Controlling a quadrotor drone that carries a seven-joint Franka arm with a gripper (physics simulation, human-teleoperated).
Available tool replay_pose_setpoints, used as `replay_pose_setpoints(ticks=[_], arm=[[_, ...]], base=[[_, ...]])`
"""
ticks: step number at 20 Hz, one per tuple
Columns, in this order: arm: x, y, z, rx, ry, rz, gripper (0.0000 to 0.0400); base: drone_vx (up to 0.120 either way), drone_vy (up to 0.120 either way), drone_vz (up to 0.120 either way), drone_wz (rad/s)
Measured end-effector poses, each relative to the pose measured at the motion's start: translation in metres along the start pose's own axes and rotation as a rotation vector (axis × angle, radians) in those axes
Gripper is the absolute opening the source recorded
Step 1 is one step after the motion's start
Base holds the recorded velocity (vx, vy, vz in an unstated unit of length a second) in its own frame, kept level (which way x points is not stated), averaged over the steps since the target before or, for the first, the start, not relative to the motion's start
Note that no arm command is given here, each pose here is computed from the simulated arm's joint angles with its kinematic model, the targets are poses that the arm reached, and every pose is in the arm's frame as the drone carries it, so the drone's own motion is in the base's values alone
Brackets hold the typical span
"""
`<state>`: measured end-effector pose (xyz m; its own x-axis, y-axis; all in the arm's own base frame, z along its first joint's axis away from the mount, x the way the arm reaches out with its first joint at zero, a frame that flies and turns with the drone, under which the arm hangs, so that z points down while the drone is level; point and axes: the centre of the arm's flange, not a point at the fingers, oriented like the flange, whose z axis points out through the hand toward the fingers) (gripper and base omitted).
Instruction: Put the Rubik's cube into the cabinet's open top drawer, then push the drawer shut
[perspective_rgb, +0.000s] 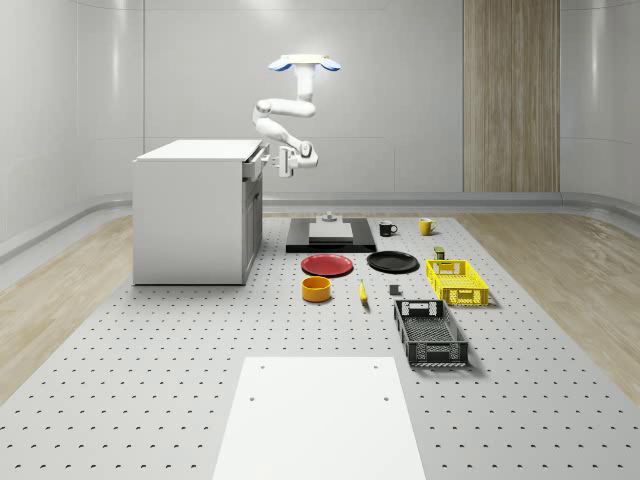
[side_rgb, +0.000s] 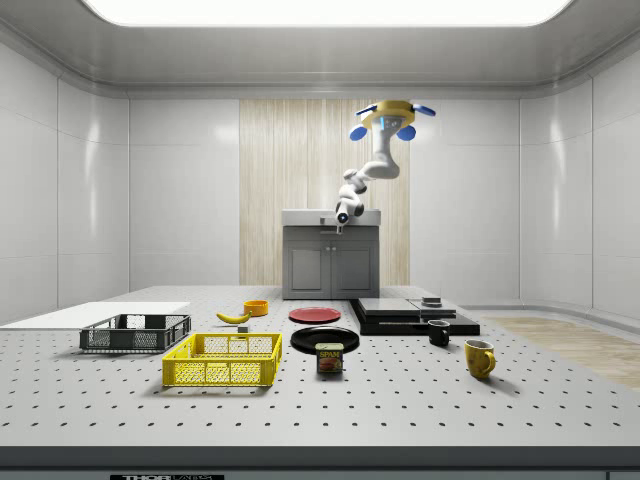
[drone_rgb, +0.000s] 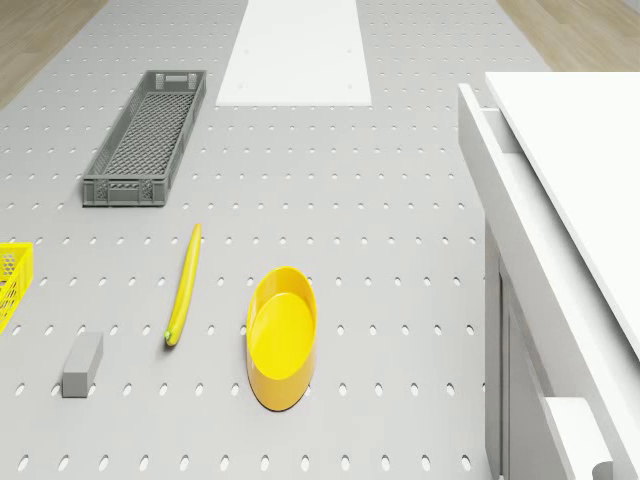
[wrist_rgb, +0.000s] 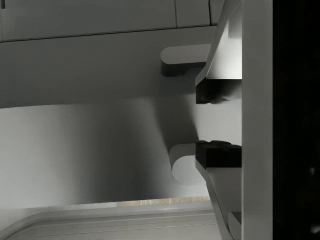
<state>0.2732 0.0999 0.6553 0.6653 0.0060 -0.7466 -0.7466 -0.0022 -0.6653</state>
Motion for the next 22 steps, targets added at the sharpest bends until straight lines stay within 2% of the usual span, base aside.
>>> replay_pose_setpoints(ticks=[7,12,22], arm=[[0.023,-0.005,0.027,0.001,0.003,-0.042,0.0105],[0.032,-0.005,0.041,0.001,0.003,-0.052,0.0105],[0.038,-0.004,0.049,0.0,0.002,-0.058,0.0105]], base=[[0.0,0.12,0.0,0.0],[0.0,0.112,0.0,0.0],[0.0,0.0,0.0,0.0]])
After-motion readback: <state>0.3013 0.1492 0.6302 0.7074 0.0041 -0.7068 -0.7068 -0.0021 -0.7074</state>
